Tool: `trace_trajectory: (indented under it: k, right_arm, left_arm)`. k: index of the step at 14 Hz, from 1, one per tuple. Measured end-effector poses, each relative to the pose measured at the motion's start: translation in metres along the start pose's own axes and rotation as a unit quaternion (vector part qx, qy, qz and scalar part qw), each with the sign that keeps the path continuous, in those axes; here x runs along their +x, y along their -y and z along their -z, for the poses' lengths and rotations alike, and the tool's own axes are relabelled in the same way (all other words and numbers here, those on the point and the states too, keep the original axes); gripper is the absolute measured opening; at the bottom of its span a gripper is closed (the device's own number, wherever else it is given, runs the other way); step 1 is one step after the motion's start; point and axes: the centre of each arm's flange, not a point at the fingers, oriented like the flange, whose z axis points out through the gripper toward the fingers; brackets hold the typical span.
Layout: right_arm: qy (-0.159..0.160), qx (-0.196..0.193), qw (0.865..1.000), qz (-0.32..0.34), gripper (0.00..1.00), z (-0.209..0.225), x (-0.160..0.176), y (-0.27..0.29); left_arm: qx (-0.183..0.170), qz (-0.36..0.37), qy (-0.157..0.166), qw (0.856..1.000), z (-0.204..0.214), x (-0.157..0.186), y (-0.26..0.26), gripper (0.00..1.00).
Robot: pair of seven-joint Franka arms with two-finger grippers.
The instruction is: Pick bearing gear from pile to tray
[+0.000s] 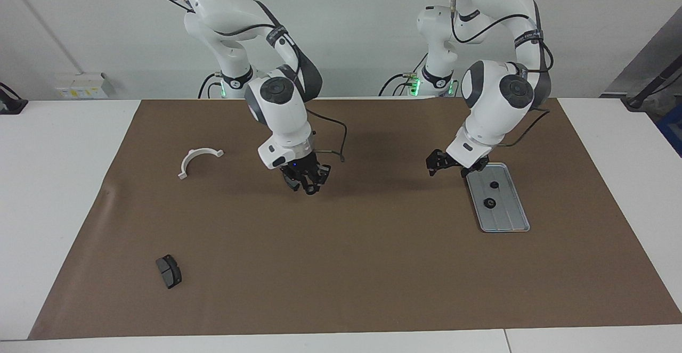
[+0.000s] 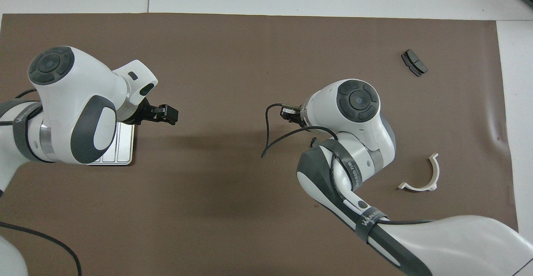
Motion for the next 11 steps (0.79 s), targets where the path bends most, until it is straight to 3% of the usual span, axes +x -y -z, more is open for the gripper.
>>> trace_trajectory:
  k: [2,7,8,10,11]
  right_arm:
    - [-0.001,0.026,0.999,-0.019,0.34,-0.028,-0.024,0.027]
    - [-0.016,0.019,1.0,-0.018,0.34,-0.081,-0.064,0.056]
    - [-0.017,0.019,1.0,-0.018,0.34,-0.081,-0.064,0.056]
    - [-0.018,0.019,1.0,-0.017,0.51,-0.081,-0.062,0.057]
    - [-0.019,0.016,1.0,-0.016,0.63,-0.08,-0.061,0.056]
  left_arm:
    - [0.0,0.001,-0.001,1.0,0.0,0.0,0.0,1.0]
    - [-0.004,0.038,-0.026,0.999,0.001,0.001,-0.026,1.0]
    - [-0.005,0.051,-0.032,0.998,0.001,0.0,-0.038,0.93]
    - [-0.009,0.071,-0.042,0.997,0.002,-0.002,-0.057,0.85]
    - [-0.011,0.086,-0.045,0.995,0.004,-0.001,-0.065,0.85]
